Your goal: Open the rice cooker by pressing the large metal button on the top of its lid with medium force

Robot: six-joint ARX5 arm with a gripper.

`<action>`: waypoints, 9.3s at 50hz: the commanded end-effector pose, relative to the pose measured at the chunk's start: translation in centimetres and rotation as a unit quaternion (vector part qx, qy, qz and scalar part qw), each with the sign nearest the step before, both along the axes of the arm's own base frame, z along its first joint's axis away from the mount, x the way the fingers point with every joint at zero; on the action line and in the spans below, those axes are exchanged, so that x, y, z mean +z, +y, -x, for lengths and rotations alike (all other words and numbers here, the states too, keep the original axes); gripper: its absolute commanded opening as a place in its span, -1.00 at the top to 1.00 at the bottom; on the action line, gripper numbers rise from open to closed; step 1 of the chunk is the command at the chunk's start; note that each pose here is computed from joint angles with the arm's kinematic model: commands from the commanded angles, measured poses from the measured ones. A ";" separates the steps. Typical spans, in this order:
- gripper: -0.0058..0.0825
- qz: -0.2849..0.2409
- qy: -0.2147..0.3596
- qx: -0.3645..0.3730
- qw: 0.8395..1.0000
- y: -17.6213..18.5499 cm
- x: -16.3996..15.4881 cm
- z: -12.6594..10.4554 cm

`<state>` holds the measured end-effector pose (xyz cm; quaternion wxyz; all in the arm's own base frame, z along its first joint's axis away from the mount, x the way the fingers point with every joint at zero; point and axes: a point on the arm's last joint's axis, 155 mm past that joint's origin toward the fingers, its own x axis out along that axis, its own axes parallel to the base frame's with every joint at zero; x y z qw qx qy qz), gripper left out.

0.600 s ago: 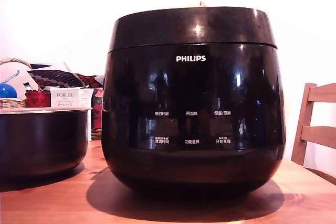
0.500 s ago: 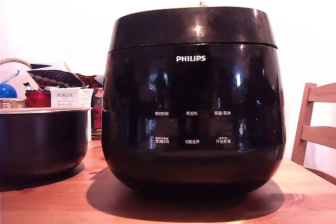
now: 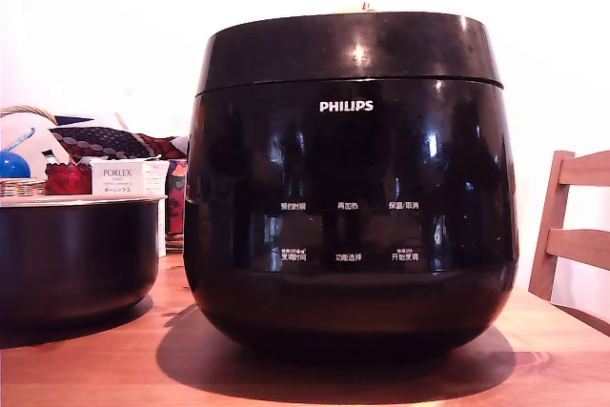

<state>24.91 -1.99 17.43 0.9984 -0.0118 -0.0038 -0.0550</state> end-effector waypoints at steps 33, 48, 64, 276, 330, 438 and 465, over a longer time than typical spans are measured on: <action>0.92 0.117 -0.118 -0.260 0.951 -8.5 10.4 5.5; 0.92 0.124 -0.089 -0.319 0.935 -11.0 10.7 6.2; 0.92 0.118 -0.055 -0.396 0.909 -15.5 10.5 6.0; 0.92 -0.181 0.266 -0.433 0.842 -30.7 -3.5 0.7; 0.92 -0.053 0.069 -0.426 0.900 -32.7 7.9 -3.8; 0.92 -0.108 0.066 -0.119 0.985 -7.3 15.1 -2.9; 0.92 -0.108 0.074 -0.103 0.986 -6.3 14.8 -3.1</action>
